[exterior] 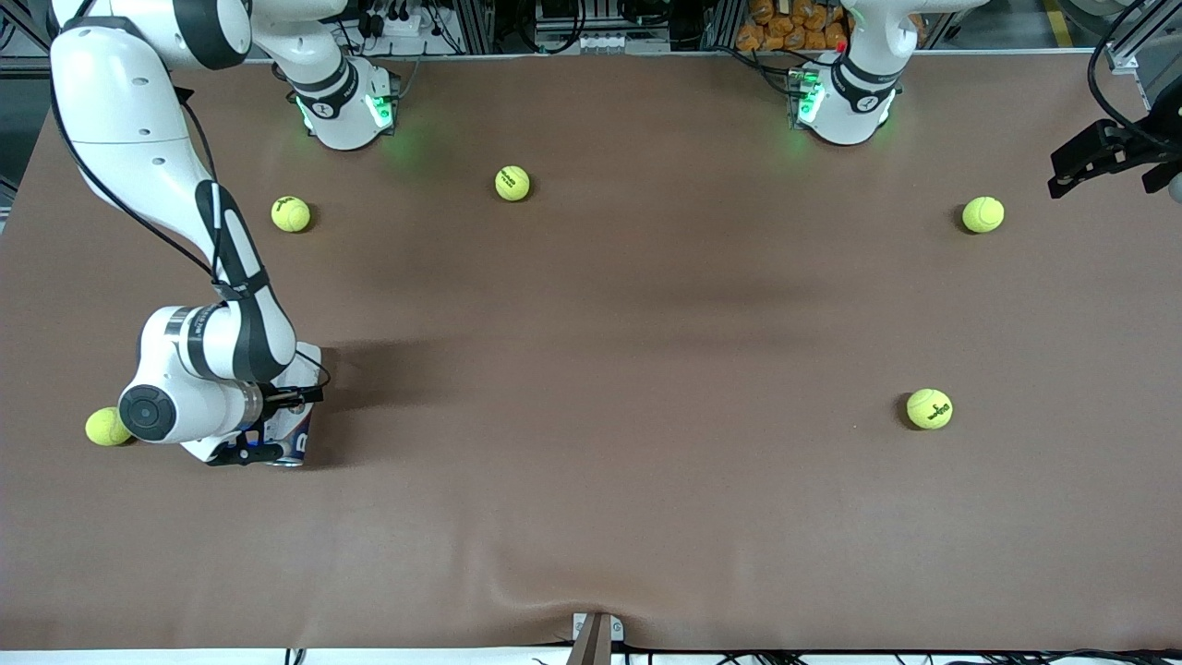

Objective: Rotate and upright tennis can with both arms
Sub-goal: 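Carry the can with the right gripper to the table middle, lay it down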

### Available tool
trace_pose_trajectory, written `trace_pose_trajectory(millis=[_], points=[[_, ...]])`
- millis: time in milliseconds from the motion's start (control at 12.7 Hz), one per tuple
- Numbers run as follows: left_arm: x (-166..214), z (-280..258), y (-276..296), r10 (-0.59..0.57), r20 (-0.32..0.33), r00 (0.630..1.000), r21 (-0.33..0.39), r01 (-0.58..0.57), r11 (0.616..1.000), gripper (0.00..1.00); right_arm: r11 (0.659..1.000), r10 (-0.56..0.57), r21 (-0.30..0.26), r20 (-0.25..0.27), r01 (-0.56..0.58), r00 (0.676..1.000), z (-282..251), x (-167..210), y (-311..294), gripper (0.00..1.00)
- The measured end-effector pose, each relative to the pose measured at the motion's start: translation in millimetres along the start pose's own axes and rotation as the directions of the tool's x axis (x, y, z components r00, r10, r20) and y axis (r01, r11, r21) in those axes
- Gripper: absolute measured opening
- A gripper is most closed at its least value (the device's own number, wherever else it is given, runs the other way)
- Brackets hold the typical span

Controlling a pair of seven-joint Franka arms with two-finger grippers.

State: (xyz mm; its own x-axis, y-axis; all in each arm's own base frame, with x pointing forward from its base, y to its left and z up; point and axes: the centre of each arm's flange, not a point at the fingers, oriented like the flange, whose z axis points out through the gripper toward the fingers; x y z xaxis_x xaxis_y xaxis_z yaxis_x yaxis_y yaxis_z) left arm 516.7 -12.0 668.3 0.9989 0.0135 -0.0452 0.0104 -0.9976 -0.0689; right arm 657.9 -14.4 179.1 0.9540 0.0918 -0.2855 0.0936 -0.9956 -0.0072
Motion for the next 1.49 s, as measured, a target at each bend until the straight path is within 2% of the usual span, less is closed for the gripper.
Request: trace_pose_trajectory(millis=[157,314,472,629,707,786,943,1022,1258,1493], points=[[4.7,6.7,1.7,0.003,0.013,1.0,-0.002,-0.003,1.0,1.0,1.0,-0.001,-0.001,-0.004,0.001,1.0,-0.5,0.6,0.2,0.78],[8.5,12.5,6.5,0.012,0.025,1.0,-0.002,-0.012,1.0,1.0,1.0,-0.01,-0.001,-0.011,0.01,1.0,-4.6,1.8,-1.6,0.66],[9.0,13.6,7.2,0.014,0.028,1.0,-0.004,-0.014,1.0,1.0,0.999,-0.043,-0.003,-0.029,0.043,0.999,-11.2,5.3,-12.3,0.64],[8.9,13.3,7.6,0.015,0.027,1.0,-0.005,-0.014,1.0,1.0,0.988,-0.156,-0.019,-0.062,0.155,0.986,-30.2,9.7,-39.6,0.65],[8.8,12.8,8.1,0.015,0.026,1.0,-0.009,-0.015,1.0,1.0,0.972,-0.236,-0.036,-0.084,0.234,0.968,-45.5,11.1,-58.8,0.65],[8.5,12.2,9.0,0.016,0.026,1.0,-0.022,-0.016,1.0,1.0,0.944,-0.328,-0.058,-0.11,0.324,0.938,-65.6,10.6,-81.2,0.66],[8.1,12.3,9.1,0.015,0.028,0.999,-0.039,-0.014,0.999,1.0,0.863,-0.505,-0.105,-0.147,0.494,0.851,-112.2,-0.8,-136.5,0.69],[7.8,12.9,9.4,0.015,0.032,0.999,-0.042,-0.013,0.999,1.0,0.813,-0.582,-0.128,-0.158,0.568,0.797,-135.4,-11.6,-170.6,0.69],[7.3,14.0,10.1,0.015,0.039,0.999,-0.049,-0.013,0.999,1.0,0.632,-0.775,-0.206,-0.169,0.747,0.609,-177.3,-52.6,-284.7,0.69],[7.7,22.8,23.0,0.028,0.067,0.997,-0.156,-0.017,0.988,1.0,0.473,-0.881,-0.291,-0.184,0.832,0.436,-176.7,-71.1,-356.6,0.69]])
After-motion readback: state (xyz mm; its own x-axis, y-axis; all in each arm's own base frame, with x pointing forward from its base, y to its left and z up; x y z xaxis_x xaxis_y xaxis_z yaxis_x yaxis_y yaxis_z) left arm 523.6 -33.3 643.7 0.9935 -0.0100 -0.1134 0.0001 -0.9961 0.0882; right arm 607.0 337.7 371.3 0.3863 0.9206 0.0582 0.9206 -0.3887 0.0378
